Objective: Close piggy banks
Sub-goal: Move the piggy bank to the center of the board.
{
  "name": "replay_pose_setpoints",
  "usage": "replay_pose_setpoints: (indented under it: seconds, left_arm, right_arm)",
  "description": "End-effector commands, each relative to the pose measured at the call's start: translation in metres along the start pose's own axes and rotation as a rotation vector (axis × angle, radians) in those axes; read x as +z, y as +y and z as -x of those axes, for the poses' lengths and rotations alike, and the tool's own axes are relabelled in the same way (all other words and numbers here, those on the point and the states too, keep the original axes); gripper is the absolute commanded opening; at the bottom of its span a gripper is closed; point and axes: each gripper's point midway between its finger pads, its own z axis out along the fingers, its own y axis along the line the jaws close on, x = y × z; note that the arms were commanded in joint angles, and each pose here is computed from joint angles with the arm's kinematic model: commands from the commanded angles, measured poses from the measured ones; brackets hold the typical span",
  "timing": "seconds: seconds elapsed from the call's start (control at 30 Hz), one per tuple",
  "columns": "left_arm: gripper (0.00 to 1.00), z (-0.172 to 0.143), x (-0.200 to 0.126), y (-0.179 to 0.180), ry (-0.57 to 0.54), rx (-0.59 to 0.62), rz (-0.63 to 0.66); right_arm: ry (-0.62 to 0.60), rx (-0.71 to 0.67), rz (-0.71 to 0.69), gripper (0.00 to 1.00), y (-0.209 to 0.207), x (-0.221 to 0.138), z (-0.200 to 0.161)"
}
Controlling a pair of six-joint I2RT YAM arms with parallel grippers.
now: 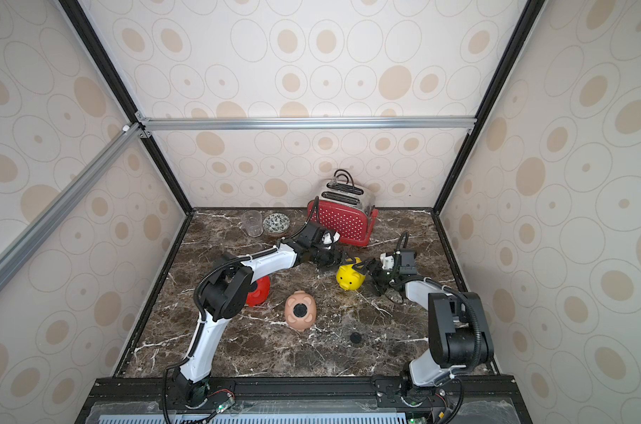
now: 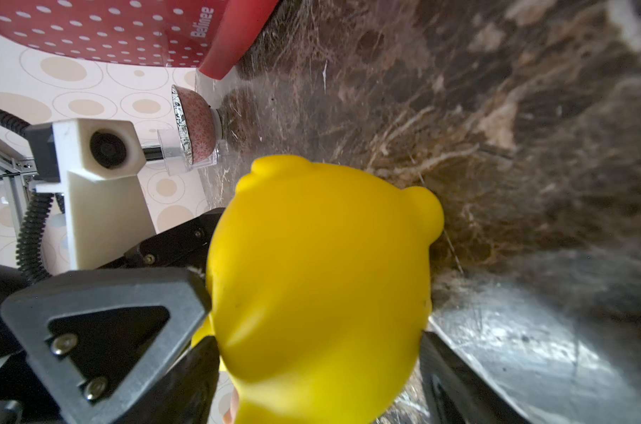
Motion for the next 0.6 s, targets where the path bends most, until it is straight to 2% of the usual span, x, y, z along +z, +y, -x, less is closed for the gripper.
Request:
replay_pose_setpoints:
  seconds: [0.0,0.03,0.1,0.27,0.4,0.57]
  left_arm:
    - [0.88,-0.019,0.012,-0.019,0.083,0.032,-0.049]
    - [0.88,-0.019,0.012,-0.017,0.085,0.031,-0.043]
    - [0.9,-0.018,0.009,-0.012,0.085,0.026,-0.031]
    - [0.98,-0.011,-0.005,-0.005,0.052,0.031,-0.006]
    - [0.99,-0.002,-0.013,-0.003,0.032,0.029,0.001]
    - [0.99,0.01,-0.025,-0.002,-0.006,0.024,0.003]
  right_arm:
    - [0.007,-0.038,0.009,0.86,0.007,0.009,0.009]
    - [0.011,-0.045,0.018,0.82,0.009,0.01,0.011]
    - [0.012,-0.051,0.021,0.84,0.011,0.01,0.012]
    - [-0.012,-0.082,-0.018,1.0,0.009,0.002,0.015]
    - [-0.031,-0.068,-0.014,1.0,0.007,-0.006,0.017]
    - [-0.047,-0.057,0.088,1.0,0.013,-0.013,0.02]
